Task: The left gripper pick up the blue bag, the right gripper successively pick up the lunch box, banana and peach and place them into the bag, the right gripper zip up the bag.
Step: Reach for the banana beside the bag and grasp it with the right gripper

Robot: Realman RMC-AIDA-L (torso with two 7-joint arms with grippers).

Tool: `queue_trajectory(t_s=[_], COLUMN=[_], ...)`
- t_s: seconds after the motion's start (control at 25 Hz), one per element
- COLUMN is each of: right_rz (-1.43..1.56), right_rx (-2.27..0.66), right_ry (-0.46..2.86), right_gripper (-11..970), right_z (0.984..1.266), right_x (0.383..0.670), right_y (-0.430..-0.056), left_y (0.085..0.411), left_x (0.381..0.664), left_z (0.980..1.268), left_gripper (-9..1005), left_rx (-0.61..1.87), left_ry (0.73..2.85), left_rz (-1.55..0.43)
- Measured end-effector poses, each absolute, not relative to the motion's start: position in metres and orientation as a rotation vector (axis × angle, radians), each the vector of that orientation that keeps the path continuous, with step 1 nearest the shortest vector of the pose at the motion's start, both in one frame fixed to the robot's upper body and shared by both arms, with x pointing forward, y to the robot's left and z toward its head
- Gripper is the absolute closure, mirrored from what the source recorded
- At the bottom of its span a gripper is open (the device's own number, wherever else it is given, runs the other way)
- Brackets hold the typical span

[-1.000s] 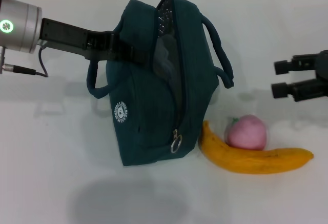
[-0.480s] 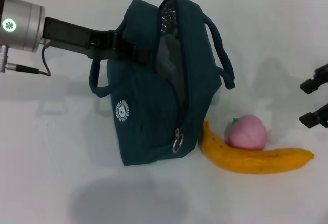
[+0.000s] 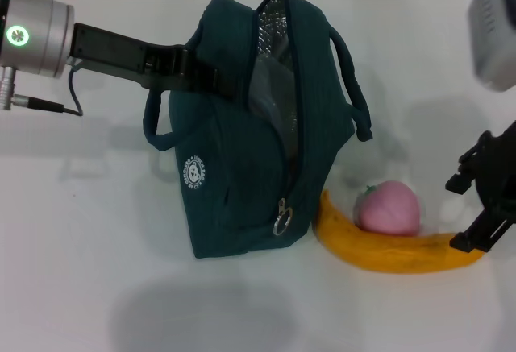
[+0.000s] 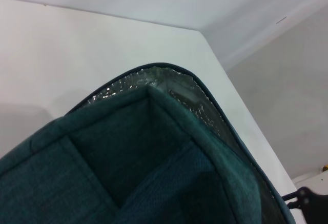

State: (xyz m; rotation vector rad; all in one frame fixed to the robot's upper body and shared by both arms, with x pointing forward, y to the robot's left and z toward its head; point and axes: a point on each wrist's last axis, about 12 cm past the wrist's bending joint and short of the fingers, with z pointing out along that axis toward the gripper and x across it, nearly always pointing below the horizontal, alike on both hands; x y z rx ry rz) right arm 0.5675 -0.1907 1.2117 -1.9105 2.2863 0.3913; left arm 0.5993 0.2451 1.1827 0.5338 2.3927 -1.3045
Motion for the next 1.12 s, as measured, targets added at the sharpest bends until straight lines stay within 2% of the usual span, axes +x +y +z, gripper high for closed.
queue_trajectory(t_s=[0.76, 1.12], right_rz=[0.305, 0.267], right_rx=[-2.067, -2.067], right_ry=[2.298, 2.329], right_gripper=[117, 121], right_z=[1.179, 1.164], right_x=[0.561, 0.563], right_y=[-0.162, -0.16], left_y=[0.245, 0.245], left_x=[0.598, 0.598], left_z=[1.183, 1.184], left_gripper=[961, 961], left_rx=[0.534, 0.534], left_ry=[2.38, 2.378], left_rz=[-1.325, -1.325])
